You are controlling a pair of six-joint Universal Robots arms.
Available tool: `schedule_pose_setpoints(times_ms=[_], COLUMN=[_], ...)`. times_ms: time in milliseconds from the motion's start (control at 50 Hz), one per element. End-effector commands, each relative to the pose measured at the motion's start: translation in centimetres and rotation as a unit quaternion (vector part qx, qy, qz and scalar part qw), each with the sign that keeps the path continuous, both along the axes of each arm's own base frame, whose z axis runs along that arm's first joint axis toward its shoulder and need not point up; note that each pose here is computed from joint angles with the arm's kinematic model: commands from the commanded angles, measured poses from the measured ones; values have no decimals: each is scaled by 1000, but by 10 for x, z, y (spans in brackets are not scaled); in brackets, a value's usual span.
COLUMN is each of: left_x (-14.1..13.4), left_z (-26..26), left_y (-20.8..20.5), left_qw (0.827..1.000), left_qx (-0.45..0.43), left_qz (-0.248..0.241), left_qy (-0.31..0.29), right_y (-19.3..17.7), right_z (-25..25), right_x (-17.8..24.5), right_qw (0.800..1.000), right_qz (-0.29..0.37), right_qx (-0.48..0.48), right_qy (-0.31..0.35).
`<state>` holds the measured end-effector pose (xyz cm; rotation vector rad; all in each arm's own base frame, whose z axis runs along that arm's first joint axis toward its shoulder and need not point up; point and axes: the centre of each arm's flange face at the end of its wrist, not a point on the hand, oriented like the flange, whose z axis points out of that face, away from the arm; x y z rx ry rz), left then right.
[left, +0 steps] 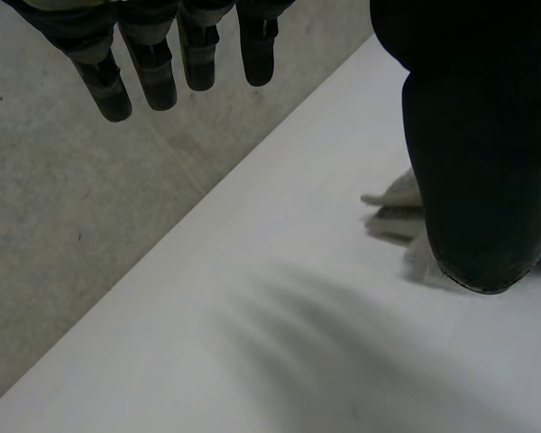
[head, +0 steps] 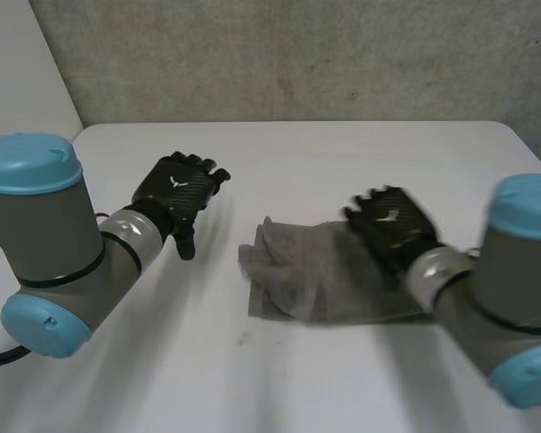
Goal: Fold the towel.
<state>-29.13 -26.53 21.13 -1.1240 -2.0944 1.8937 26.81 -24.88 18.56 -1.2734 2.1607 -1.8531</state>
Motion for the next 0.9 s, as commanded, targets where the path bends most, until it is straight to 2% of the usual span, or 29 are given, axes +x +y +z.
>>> schedule_pose_setpoints(times_ms=[20, 180, 360, 440, 460, 500, 520, 560, 580, 620, 640, 680, 780, 900], left_x=[-8, -8, -7, -5, -5, -4, -4, -3, -3, -2, -2, -1, 1, 2], left_z=[2, -2, -2, 2, 2, 5, 5, 7, 7, 9, 9, 12, 15, 22], left_y=[6, 8, 10, 12, 12, 13, 13, 14, 14, 16, 16, 17, 15, 9], left_qw=[1000, 1000, 1000, 1000, 1000, 1000, 1000, 1000, 1000, 999, 999, 999, 999, 997], left_qx=[0, 7, 12, 13, 13, 11, 11, 11, 11, 12, 12, 11, 14, 10], left_qz=[-12, -12, -10, -7, -7, -6, -6, -5, -5, -4, -4, -2, 6, 23], left_qy=[11, 8, 11, 20, 20, 23, 23, 27, 27, 31, 31, 38, 51, 69], right_y=[-12, -20, -46, -43, -43, -32, -32, -16, -16, 18, 19, 46, 65, 64], right_z=[-42, -72, -42, 7, 8, 18, 18, 17, 17, 10, 10, -7, -35, -23], right_x=[-72, -97, -91, -46, -46, -14, -14, 21, 21, 66, 66, 92, 104, 103], right_qw=[993, 989, 993, 998, 998, 999, 999, 998, 998, 990, 990, 981, 970, 973], right_qz=[-75, -87, -100, -45, -44, 3, 3, 57, 58, 138, 138, 194, 232, 225], right_qx=[87, 117, 64, -5, -6, -13, -13, -7, -6, 1, 1, 14, 42, 38], right_qy=[10, 40, 2, -39, -40, -45, -45, -38, -38, -19, -19, 15, 64, 39])
